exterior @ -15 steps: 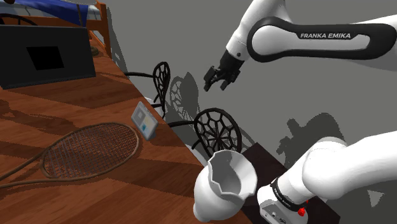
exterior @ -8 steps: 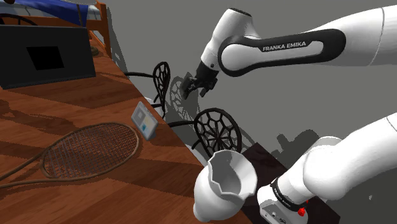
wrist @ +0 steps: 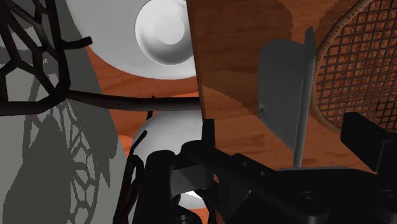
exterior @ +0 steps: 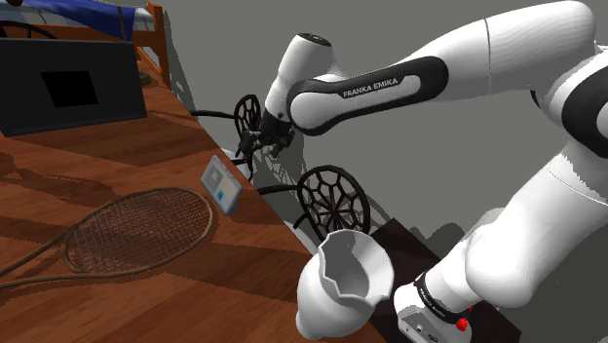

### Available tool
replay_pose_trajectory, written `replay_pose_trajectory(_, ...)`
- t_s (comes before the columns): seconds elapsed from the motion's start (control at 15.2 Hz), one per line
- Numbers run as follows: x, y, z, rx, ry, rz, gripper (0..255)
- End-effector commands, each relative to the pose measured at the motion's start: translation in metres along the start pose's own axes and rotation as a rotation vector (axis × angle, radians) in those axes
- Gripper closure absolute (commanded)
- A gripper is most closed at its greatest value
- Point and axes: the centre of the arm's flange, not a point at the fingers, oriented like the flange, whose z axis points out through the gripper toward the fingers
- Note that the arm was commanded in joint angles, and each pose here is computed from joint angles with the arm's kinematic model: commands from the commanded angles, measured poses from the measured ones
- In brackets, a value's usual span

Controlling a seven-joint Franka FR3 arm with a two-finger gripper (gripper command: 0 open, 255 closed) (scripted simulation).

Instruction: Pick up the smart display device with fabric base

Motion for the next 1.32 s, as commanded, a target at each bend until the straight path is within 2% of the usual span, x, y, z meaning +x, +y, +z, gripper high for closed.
replay_pose_trajectory(0.0,0.008,-0.014,0.019,0.006,0.000,-0.012,0)
replay_pose_trajectory(0.4,0.035,-0.060,0.071,0.021,-0.001,-0.044,0)
replay_pose_trajectory(0.99,0.028,-0.054,0.110,0.021,-0.001,-0.044,0)
replay_pose_trajectory(1.06,0.029,-0.054,0.110,0.021,-0.002,-0.044,255)
replay_pose_trajectory(1.25,0.029,-0.055,0.109,0.021,-0.002,-0.044,255)
